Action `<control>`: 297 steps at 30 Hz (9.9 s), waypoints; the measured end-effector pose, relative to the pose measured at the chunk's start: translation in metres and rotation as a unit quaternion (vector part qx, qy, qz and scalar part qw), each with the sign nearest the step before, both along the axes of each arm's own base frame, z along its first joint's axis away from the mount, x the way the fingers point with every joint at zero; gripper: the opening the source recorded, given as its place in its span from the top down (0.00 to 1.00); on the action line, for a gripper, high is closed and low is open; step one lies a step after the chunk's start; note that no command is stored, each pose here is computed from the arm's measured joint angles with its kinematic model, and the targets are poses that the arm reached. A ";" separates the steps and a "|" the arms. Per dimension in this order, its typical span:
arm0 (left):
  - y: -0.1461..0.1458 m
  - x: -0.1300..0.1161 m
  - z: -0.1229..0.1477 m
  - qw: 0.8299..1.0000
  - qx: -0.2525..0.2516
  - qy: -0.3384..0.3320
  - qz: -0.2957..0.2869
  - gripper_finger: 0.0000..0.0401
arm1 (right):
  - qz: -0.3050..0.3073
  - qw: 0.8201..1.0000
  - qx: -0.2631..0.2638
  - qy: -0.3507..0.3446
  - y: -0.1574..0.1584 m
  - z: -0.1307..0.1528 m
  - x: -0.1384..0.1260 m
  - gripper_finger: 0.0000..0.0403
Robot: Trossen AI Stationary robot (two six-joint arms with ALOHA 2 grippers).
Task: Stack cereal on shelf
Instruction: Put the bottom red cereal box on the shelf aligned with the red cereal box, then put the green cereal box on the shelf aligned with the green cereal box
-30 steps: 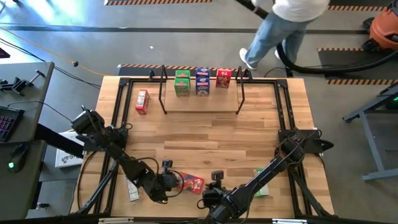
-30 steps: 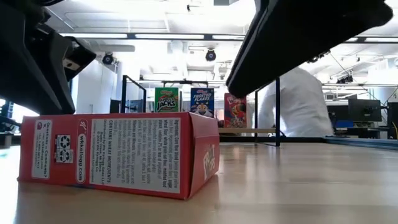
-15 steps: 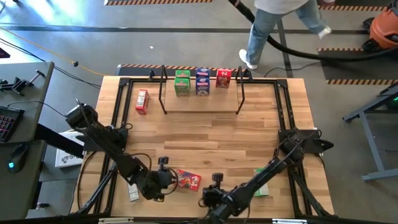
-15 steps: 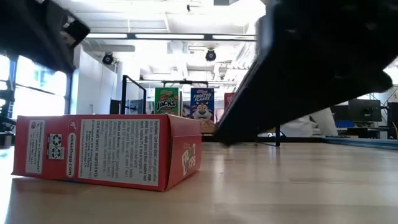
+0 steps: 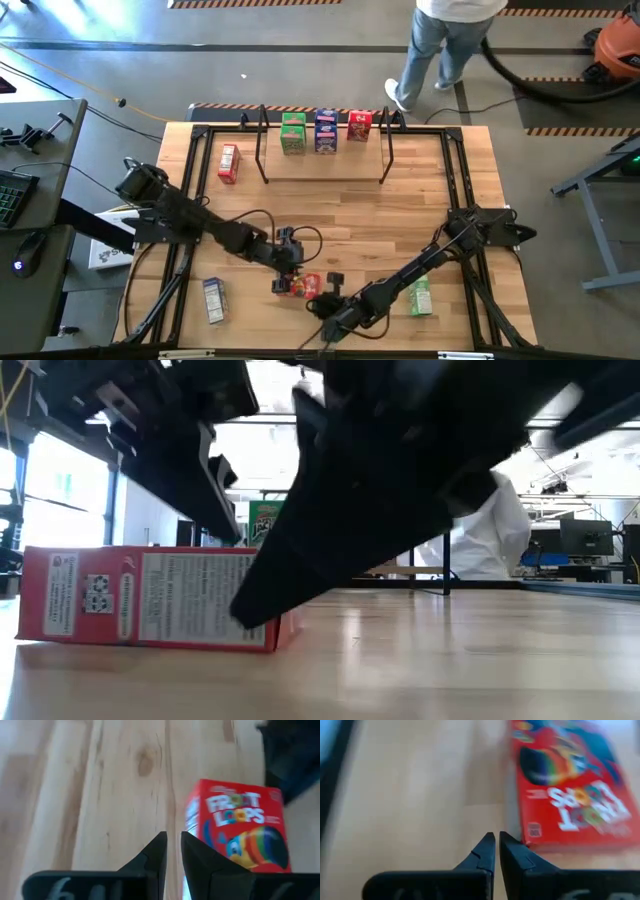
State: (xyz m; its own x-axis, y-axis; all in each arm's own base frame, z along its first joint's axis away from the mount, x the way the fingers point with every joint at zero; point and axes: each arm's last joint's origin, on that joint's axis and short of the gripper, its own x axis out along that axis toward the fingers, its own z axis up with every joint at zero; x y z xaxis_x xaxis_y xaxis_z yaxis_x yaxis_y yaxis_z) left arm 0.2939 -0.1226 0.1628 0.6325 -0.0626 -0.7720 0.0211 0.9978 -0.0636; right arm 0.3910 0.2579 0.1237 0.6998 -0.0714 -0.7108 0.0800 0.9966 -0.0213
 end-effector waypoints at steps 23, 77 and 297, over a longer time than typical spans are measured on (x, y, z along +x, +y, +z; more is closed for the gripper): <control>0.034 0.005 -0.034 0.996 -0.080 -0.010 0.035 0.88 | -0.098 0.989 -0.101 0.040 -0.024 -0.001 -0.011 0.98; -0.032 -0.038 0.024 0.975 0.121 -0.185 0.002 0.88 | -0.123 0.914 -0.386 -0.037 -0.020 0.021 -0.036 0.98; 0.177 -0.101 0.000 0.907 -0.107 -0.405 -0.034 0.88 | -0.126 0.987 0.099 0.025 -0.169 0.134 -0.152 0.98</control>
